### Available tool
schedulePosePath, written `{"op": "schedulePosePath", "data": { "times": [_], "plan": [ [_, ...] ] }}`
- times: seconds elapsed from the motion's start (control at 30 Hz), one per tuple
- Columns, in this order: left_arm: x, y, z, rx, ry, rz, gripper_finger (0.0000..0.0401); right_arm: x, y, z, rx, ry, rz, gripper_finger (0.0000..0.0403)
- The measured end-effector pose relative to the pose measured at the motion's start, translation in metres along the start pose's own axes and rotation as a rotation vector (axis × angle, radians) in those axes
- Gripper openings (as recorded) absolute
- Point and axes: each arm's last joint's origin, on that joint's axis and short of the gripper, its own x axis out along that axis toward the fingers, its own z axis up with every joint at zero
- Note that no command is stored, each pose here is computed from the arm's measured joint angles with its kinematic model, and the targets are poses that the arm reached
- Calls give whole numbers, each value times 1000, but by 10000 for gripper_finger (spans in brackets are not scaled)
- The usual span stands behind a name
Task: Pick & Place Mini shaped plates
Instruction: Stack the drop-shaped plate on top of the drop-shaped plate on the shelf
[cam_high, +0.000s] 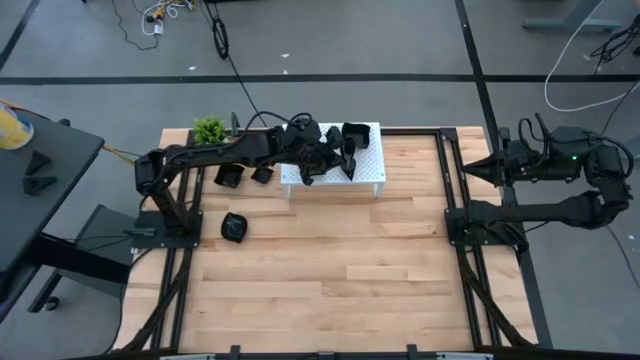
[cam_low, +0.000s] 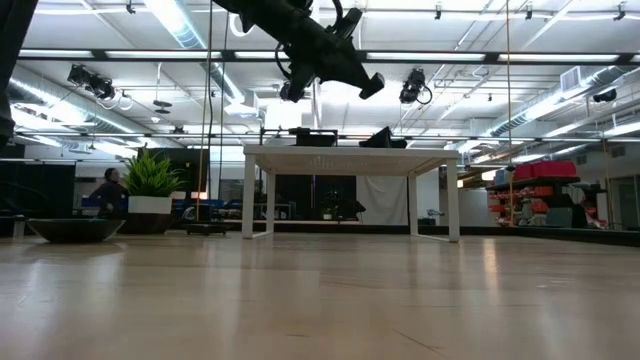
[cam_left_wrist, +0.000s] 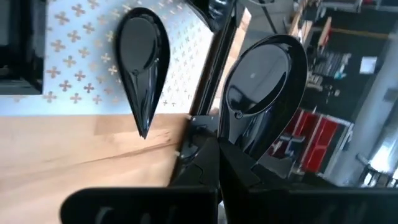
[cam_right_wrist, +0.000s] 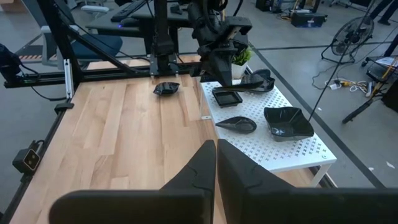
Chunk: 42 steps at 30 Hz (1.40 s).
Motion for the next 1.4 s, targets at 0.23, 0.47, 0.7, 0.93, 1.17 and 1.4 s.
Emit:
{"op": "schedulePosePath", "data": {
  "times": [0.23, 0.47, 0.7, 0.93, 1.17, 1.4],
  "plan": [
    [0, 4, 7, -72, -22, 52, 1, 0, 0, 0, 0, 0, 0, 20],
    [5, 11, 8, -100, -27, 96, 1, 0, 0, 0, 0, 0, 0, 20],
    [14, 14, 11, -105, -26, 98, 1, 0, 0, 0, 0, 0, 1, 20],
    [31, 24, 13, -137, 7, 128, 1, 0, 0, 0, 0, 0, 0, 20],
    [41, 29, 12, -188, 43, 145, 1, 0, 0, 0, 0, 0, 0, 20],
    [41, 29, 15, -191, 42, 145, 1, 0, 0, 0, 0, 0, 0, 20]
  ]
}}
